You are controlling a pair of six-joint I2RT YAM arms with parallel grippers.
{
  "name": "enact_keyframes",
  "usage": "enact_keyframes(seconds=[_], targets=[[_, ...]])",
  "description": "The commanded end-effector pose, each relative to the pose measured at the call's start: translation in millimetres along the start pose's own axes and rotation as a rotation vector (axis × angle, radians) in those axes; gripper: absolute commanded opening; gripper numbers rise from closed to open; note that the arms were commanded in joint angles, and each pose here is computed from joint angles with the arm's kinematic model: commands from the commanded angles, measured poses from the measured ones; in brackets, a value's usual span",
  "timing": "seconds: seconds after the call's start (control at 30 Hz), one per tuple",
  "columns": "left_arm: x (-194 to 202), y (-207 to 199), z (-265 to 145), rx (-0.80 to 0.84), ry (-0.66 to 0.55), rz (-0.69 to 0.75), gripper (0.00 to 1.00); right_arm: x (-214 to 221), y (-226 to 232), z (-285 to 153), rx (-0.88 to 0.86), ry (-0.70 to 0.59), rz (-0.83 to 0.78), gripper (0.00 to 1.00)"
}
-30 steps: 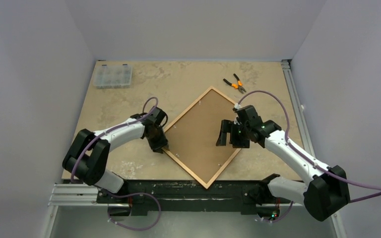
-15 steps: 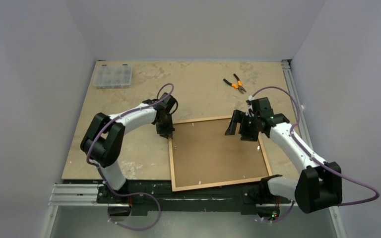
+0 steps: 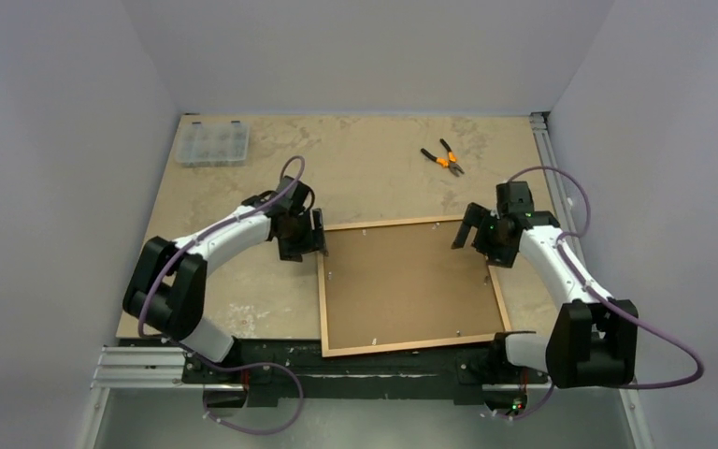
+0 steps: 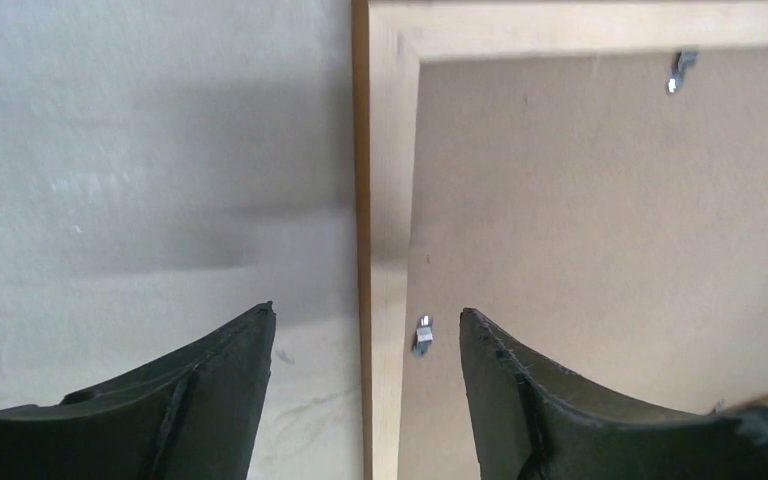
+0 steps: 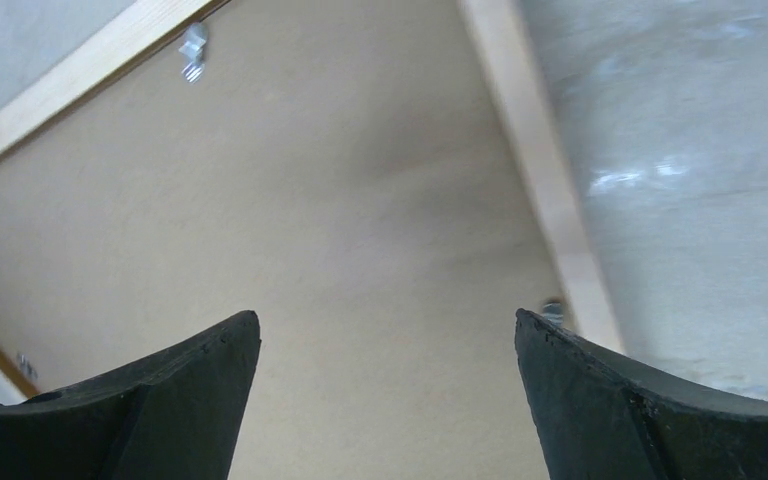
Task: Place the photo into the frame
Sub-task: Adjust the photo frame at the center of the board.
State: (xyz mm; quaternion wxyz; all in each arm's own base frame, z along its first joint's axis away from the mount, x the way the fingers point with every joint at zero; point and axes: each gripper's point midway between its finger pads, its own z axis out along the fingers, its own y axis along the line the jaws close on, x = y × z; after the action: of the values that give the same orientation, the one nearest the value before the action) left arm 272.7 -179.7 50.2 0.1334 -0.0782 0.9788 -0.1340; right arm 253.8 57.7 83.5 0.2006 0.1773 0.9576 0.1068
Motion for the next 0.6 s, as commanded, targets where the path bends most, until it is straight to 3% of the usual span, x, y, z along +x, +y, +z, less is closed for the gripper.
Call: enact_keyframes(seconds=[0.0, 0.23, 0.57], targets=[[21, -12, -13, 0.141, 0.003, -0.039, 0.66, -22, -37, 3, 0.092, -0.057, 0.143, 0.97], [54, -13, 0, 0.253, 0.053, -0.104, 0.67, -14, -68, 24, 0.097, 0.019, 0.253, 0.98], [36, -47, 9, 0.387, 0.066, -0.162, 0.67, 16, -48, 57, -0.060, 0.184, 0.244, 0.94]])
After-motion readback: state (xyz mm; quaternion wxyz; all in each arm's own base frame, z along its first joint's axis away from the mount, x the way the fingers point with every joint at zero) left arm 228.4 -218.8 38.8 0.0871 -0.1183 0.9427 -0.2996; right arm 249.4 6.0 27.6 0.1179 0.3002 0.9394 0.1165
